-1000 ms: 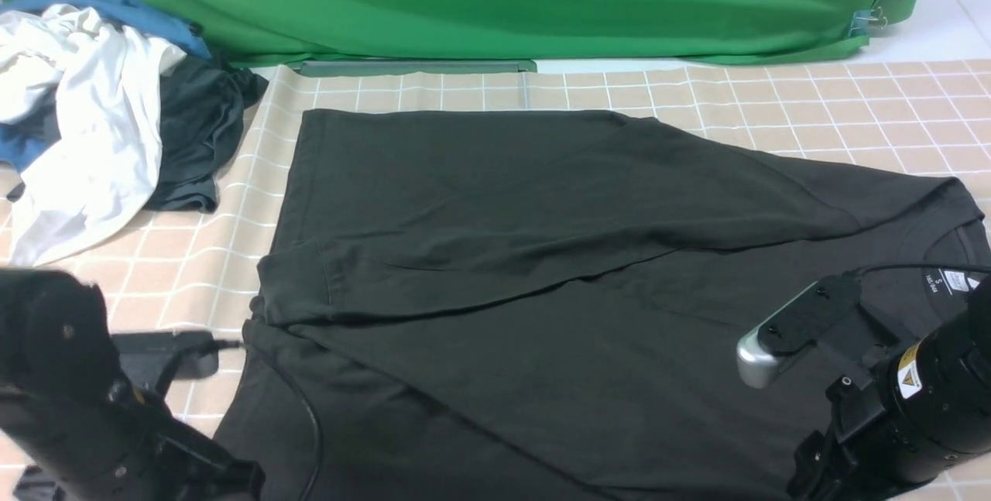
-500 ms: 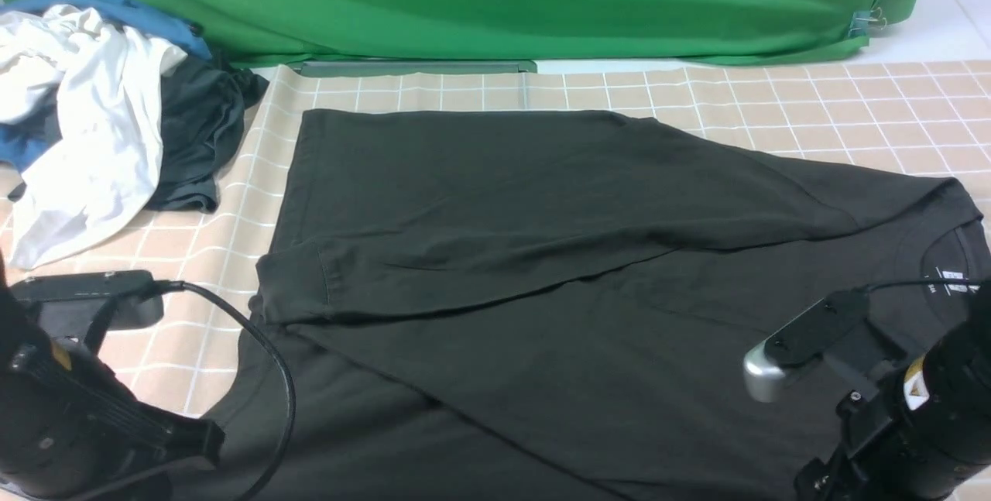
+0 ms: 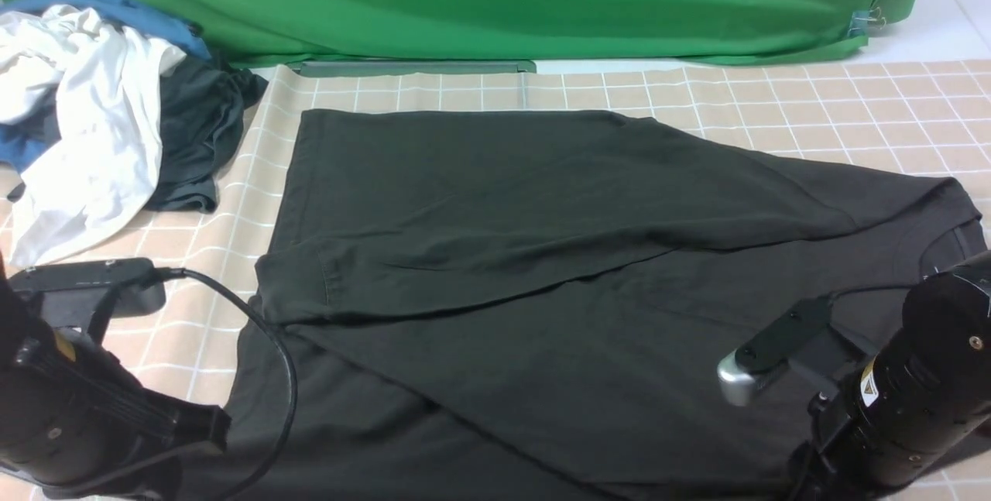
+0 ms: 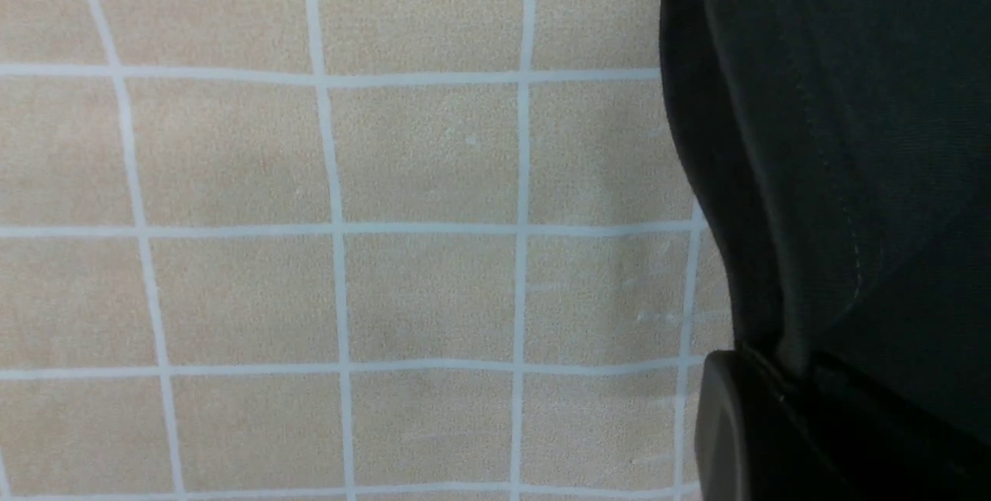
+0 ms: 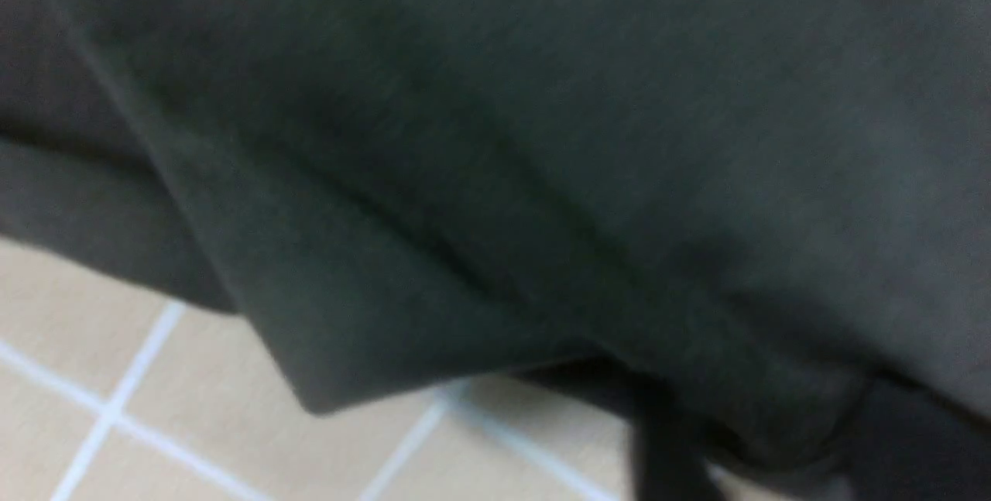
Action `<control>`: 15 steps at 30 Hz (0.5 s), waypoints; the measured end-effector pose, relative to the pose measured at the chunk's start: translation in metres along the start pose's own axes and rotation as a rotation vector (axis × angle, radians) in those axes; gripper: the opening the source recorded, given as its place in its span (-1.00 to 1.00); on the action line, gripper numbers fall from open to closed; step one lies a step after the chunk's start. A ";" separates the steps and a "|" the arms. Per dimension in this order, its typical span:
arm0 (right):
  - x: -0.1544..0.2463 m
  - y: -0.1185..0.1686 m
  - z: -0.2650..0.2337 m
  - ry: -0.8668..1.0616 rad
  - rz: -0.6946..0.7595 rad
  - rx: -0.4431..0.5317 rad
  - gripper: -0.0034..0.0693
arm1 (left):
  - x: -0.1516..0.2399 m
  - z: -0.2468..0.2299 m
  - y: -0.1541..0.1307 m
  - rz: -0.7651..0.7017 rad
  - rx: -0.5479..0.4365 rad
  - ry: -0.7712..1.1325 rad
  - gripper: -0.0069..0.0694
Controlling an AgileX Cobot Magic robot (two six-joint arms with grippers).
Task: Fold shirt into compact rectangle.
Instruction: 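Grasp the near edge of the shirt at its hem and shoulder corners, then fold the black garment in half by bringing its near edge over to the far edge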
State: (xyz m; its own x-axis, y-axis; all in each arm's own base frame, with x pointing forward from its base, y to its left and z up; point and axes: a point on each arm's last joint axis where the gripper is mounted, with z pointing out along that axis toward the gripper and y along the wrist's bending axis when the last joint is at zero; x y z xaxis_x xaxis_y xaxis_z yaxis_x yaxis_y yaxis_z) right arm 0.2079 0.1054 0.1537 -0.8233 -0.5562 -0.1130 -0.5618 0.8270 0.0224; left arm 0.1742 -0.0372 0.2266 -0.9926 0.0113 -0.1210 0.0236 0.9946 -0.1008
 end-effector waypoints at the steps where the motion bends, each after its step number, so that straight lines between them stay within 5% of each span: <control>1: -0.001 0.000 0.000 -0.005 -0.001 0.001 -0.53 | -0.001 0.000 -0.001 -0.004 0.007 -0.007 -0.77; 4: -0.001 0.000 0.000 0.001 -0.001 -0.001 -0.72 | -0.005 -0.005 -0.003 -0.008 0.021 -0.026 -0.77; 15: -0.023 -0.010 -0.058 -0.042 -0.034 0.048 -0.73 | -0.058 -0.060 -0.014 -0.060 0.046 -0.213 -0.77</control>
State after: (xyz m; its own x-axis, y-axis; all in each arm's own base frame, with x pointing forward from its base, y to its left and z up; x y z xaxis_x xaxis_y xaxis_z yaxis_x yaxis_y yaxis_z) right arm 0.2271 0.1052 0.2135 -0.7993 -0.5807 -0.1545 -0.5837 0.8114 -0.0301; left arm 0.2245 -0.0461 0.2943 -0.9448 -0.0744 -0.3190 -0.0244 0.9871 -0.1580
